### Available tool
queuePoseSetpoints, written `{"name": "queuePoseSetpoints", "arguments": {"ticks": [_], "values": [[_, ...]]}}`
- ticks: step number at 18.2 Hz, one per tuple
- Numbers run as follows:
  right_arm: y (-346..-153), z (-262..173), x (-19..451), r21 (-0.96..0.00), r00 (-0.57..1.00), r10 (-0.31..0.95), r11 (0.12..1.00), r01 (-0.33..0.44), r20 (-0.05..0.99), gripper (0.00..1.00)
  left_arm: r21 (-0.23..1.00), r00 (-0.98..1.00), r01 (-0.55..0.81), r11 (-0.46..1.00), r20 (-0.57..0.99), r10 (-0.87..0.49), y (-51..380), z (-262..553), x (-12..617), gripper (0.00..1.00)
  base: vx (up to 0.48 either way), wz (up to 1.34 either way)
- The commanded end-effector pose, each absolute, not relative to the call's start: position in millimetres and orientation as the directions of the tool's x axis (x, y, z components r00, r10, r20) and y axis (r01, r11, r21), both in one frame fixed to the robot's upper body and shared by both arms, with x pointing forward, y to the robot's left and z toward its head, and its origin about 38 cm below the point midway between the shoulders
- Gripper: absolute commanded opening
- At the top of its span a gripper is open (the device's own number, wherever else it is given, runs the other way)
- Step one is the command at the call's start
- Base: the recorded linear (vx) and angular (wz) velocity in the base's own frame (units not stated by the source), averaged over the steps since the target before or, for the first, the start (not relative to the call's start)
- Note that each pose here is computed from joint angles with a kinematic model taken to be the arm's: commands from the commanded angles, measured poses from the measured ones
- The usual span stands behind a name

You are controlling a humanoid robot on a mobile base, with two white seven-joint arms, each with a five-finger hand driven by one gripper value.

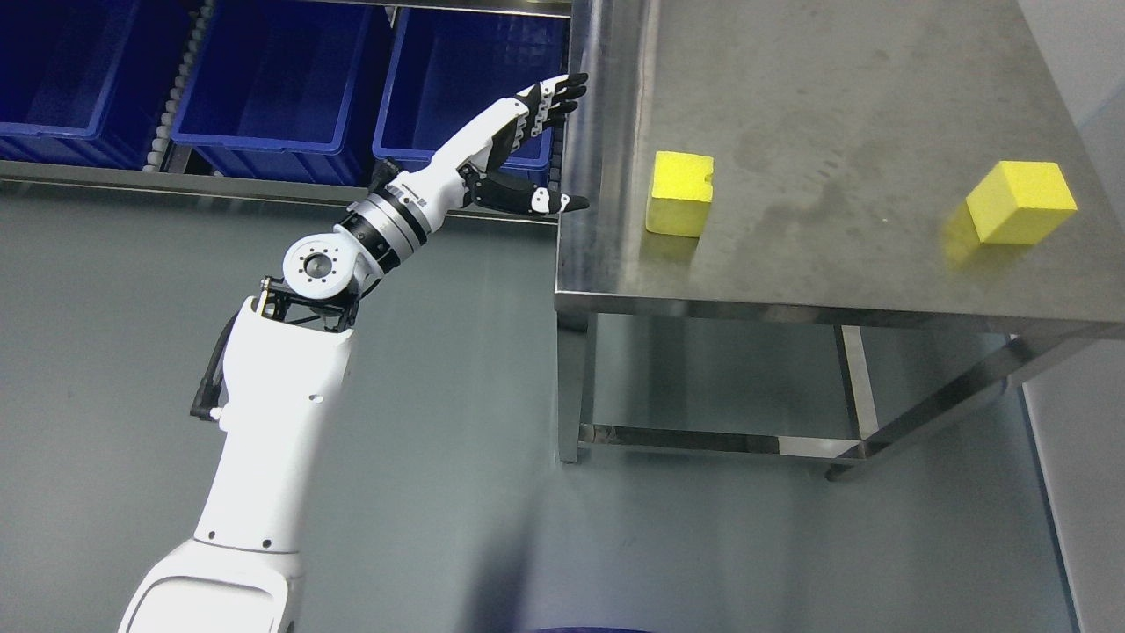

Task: Move yellow foam block to right shelf middle
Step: 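Reach the left hand toward the yellow foam cube nearer the robot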

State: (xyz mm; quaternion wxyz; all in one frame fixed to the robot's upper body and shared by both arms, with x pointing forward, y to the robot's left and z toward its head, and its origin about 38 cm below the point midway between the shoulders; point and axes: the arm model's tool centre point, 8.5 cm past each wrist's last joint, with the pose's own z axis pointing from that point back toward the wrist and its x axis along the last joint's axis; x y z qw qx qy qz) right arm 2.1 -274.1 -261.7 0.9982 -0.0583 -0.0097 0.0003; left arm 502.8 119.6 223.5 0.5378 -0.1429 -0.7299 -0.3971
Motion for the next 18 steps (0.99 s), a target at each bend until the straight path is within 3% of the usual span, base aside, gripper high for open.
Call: {"name": "queuePoseSetpoints", "arguments": {"ticks": [1, 7, 18], "values": [[-285.4, -261, -8, -0.134, 1.000, -0.007, 0.991, 0.009, 0.014, 1.00, 0.430, -0.290, 0.746, 0.509, 0.897, -0.332, 86, 178, 513, 1.00, 0.053, 0.22], [-285.4, -261, -8, -0.134, 1.000, -0.007, 0.991, 0.009, 0.014, 1.00, 0.410, -0.317, 0.784, 0.467, 0.910, -0.267, 70, 194, 510, 1.00, 0.056, 0.11], [-285.4, -261, -7, -0.134, 1.000, -0.007, 0.991, 0.009, 0.015, 1.00, 0.433, -0.318, 0.820, 0.375, 0.888, -0.331, 51, 184, 508, 0.98, 0.008, -0.10]]}}
